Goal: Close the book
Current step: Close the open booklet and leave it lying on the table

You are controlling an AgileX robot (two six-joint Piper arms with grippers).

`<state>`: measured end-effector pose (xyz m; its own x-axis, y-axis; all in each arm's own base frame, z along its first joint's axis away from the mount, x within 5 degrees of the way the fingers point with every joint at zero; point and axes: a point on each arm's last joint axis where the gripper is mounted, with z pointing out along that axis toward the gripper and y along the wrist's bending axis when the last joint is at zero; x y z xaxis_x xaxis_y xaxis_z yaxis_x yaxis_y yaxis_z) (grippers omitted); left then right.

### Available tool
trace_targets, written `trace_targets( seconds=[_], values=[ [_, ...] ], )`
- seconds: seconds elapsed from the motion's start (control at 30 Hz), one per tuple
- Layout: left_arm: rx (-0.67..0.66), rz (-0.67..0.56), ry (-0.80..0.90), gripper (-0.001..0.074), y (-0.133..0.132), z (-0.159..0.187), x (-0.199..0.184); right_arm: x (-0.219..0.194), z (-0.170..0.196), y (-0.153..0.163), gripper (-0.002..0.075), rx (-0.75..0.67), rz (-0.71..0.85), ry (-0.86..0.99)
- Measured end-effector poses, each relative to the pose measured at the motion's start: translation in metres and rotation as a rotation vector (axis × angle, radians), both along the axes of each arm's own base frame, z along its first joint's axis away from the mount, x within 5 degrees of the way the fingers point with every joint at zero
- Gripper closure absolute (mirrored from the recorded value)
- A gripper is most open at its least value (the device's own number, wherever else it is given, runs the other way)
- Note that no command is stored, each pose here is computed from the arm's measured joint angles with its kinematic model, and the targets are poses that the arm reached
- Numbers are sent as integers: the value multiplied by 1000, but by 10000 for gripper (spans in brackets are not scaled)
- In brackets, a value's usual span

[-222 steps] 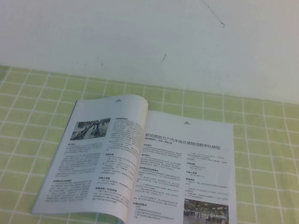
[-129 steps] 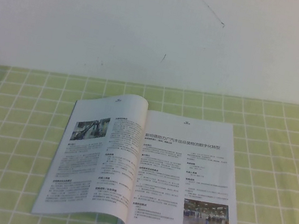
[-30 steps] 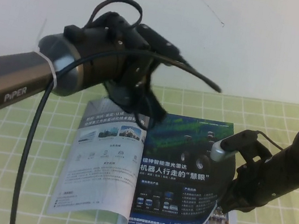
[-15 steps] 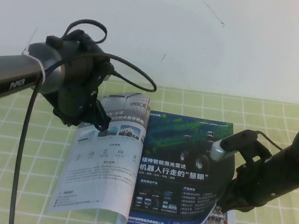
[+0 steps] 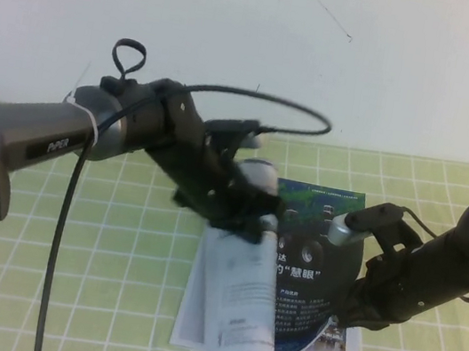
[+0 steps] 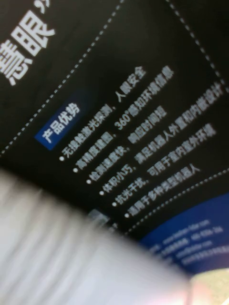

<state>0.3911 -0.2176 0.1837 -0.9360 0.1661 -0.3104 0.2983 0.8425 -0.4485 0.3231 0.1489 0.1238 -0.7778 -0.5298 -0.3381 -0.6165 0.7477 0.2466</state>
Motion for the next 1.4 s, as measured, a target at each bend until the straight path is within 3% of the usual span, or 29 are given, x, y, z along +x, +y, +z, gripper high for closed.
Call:
trace_targets(
  seconds=[0.13, 0.3, 0.47, 0.6, 0.8, 0.93, 1.07, 1.2, 1.4],
  values=[
    [-262, -143, -100, 738, -21, 34, 0, 0, 0, 1, 729, 10, 1, 1],
    [-486, -318, -263, 738, -32, 87, -11, 0, 0, 1, 729, 11, 10, -1],
    [-553, -412, -401, 738, -28, 134, -28, -1, 1, -1, 729, -14, 43, -11],
    [-446, -379, -485, 738, -14, 165, -40, -4, 22, -7, 729, -74, 104, -72],
    [-110, -258, -530, 738, 23, 199, -62, -15, 93, -29, 729, -221, 115, -292],
    [160, -122, -526, 738, 60, 220, -82, -31, 134, -48, 729, -324, 43, -382],
    [383, 38, -547, 738, 98, 243, -107, -57, 164, -63, 729, -326, -77, -428],
    [422, 134, -606, 738, 123, 255, -141, -92, 176, -73, 729, -255, -142, -459],
    [288, 190, -748, 738, 150, 239, -208, -149, 172, -89, 729, -157, -184, -538]
  ],
)
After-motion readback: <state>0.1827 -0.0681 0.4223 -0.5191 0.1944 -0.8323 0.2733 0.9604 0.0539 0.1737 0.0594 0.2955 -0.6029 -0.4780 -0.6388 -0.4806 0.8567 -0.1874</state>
